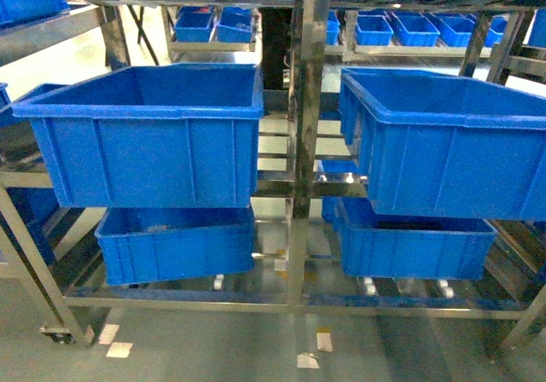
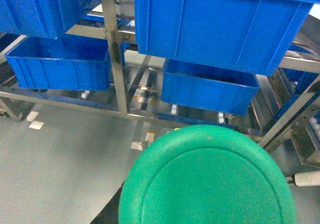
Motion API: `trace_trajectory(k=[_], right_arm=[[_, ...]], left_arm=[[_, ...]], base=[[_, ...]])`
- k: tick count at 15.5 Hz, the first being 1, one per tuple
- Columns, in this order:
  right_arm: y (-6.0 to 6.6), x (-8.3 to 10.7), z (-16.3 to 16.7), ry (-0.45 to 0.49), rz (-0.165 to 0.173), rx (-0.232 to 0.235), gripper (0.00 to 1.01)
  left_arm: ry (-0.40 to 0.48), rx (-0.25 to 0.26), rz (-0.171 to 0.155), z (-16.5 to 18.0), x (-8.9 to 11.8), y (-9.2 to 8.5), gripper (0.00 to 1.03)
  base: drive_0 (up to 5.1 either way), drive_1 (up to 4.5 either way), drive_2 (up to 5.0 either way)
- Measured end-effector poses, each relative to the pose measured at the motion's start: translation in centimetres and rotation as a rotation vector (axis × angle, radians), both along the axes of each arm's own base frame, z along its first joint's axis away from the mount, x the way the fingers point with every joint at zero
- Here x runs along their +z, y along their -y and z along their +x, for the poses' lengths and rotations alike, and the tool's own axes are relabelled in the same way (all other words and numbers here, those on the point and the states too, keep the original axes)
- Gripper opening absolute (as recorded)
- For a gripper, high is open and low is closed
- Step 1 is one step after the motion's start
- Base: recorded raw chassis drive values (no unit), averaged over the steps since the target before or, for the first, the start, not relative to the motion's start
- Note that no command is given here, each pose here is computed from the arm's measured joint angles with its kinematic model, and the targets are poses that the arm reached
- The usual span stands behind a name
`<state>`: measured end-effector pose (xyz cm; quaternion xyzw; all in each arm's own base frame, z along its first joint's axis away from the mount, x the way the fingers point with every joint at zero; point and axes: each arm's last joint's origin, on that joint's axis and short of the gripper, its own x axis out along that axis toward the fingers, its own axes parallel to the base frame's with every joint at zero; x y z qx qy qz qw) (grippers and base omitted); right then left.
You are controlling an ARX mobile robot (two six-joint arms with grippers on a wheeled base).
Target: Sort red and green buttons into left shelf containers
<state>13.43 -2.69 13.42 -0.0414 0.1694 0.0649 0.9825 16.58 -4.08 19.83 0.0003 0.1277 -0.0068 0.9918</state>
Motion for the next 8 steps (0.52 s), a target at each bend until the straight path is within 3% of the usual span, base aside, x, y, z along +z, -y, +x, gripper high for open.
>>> trace_trajectory(k=[8], right_arm=[[0.00, 0.04, 0.02, 0.004, -0.001, 0.000, 0.26]], left_arm=[[-0.003, -0.001, 0.001, -0.02, -0.03, 0.01, 0.26]], base=[[0.0, 4.32, -4.3]])
